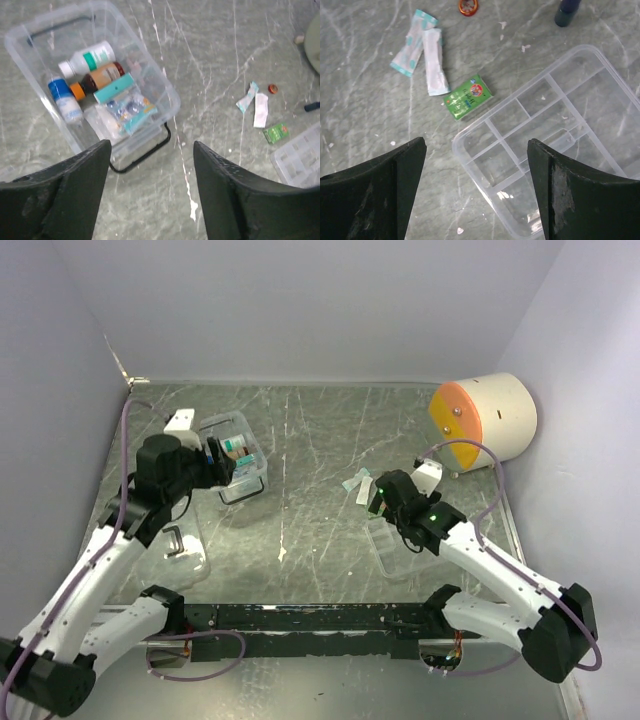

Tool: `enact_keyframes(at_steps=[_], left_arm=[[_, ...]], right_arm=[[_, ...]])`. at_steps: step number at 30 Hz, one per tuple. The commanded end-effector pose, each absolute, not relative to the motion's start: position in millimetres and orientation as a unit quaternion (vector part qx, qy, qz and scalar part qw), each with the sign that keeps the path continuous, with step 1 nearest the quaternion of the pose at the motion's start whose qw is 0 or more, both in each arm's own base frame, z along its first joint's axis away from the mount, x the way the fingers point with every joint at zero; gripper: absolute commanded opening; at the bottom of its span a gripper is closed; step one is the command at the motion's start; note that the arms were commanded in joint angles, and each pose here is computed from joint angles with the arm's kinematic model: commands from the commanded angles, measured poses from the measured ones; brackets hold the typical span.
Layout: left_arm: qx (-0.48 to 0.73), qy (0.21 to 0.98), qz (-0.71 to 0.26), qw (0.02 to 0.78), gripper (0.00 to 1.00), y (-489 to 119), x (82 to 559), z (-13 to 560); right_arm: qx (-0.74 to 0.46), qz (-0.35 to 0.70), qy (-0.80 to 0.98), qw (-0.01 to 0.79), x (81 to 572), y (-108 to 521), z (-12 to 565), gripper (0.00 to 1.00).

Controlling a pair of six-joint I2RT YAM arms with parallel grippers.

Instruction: Organize the medicine kit

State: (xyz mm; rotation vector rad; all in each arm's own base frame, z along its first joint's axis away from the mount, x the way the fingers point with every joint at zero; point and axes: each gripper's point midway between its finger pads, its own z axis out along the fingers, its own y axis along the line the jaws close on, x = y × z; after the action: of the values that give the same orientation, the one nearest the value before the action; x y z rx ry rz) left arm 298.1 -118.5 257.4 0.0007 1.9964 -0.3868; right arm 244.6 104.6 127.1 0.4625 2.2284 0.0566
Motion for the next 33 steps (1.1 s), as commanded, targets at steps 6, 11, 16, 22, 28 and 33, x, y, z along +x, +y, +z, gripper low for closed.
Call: enact_keyframes(at_steps=[6,11,16,22,28,33], left_arm=[[-0.006,0.82,-0.212,0.531,0.91,-111,241,240],[-0.003,0.814,-0.225,0.535,0.91,-110,227,243],[0.012,0.814,-0.243,0.528,0.85,-118,222,245],[0.014,0.812,-0.242,0.531,0.85,-119,221,244],[0.02,0.819,-0.241,0.52,0.83,-123,223,240],[0.021,0.823,-0.24,0.515,0.82,-124,225,236]], right_arm=[[0.208,0.017,0.913,0.351,255,92,100,0.83],[0.216,0.005,0.92,0.327,253,89,83,0.77],[0.21,0.003,0.925,0.316,245,87,65,0.69],[0.201,-0.001,0.933,0.298,232,84,49,0.62],[0.171,-0.008,0.944,0.284,222,81,42,0.53],[0.149,0.011,0.955,0.256,216,92,28,0.46]])
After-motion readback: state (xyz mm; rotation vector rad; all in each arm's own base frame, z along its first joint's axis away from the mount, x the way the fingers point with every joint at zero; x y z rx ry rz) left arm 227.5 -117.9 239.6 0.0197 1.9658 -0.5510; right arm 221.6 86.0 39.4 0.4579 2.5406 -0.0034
